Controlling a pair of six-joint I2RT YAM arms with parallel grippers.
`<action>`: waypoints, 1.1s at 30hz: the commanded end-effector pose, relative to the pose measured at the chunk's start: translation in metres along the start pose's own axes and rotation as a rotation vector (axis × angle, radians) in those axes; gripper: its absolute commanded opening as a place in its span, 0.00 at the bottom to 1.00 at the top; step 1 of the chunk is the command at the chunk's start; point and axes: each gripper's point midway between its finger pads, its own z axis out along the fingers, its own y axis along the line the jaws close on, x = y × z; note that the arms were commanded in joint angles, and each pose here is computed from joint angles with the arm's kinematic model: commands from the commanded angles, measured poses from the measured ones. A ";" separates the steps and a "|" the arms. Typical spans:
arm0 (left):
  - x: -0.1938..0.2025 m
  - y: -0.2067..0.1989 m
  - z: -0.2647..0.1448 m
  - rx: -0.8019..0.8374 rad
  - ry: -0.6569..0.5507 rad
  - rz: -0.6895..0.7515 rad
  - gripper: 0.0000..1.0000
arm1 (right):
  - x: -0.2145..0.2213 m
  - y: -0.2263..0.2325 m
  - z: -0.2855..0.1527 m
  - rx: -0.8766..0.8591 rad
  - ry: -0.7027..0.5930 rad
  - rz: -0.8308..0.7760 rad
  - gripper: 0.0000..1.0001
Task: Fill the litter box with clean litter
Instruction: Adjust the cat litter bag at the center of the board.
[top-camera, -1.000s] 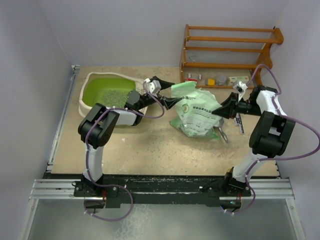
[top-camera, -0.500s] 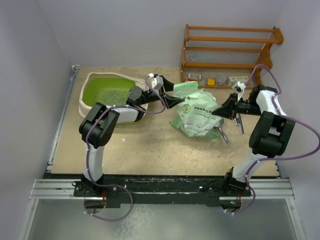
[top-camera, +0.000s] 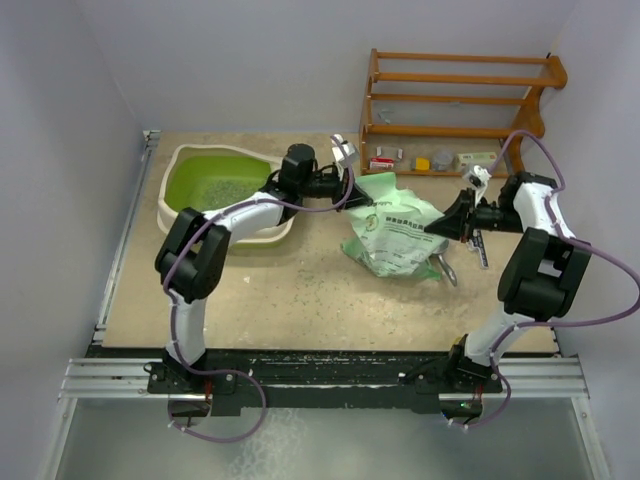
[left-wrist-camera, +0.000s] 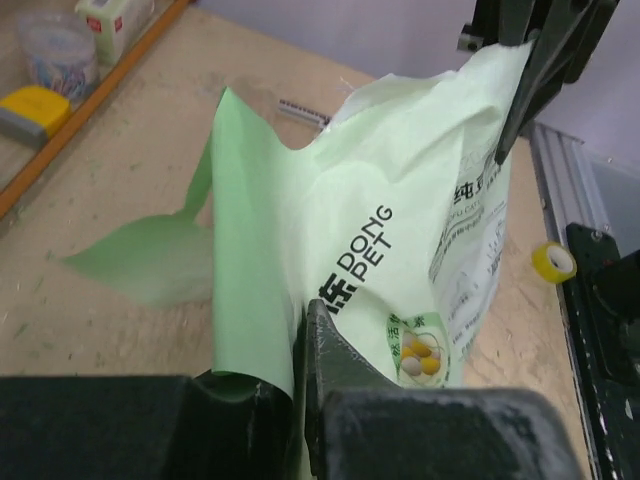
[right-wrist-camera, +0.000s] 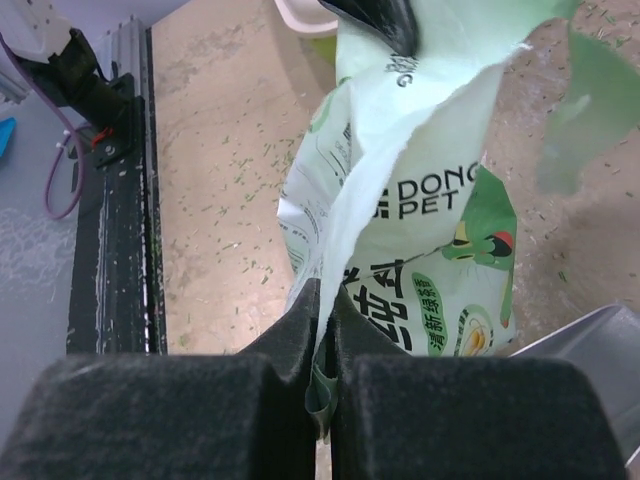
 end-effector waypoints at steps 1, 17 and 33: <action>0.002 -0.017 -0.044 -0.153 0.229 0.023 0.03 | -0.008 0.013 -0.013 0.041 0.018 0.027 0.00; 0.029 -0.076 -0.047 -0.027 0.293 -0.045 0.03 | 0.053 0.031 -0.015 -0.026 0.152 0.143 0.00; -0.016 -0.094 -0.033 0.028 -0.319 0.027 0.70 | 0.043 0.040 -0.012 -0.012 0.110 0.077 0.00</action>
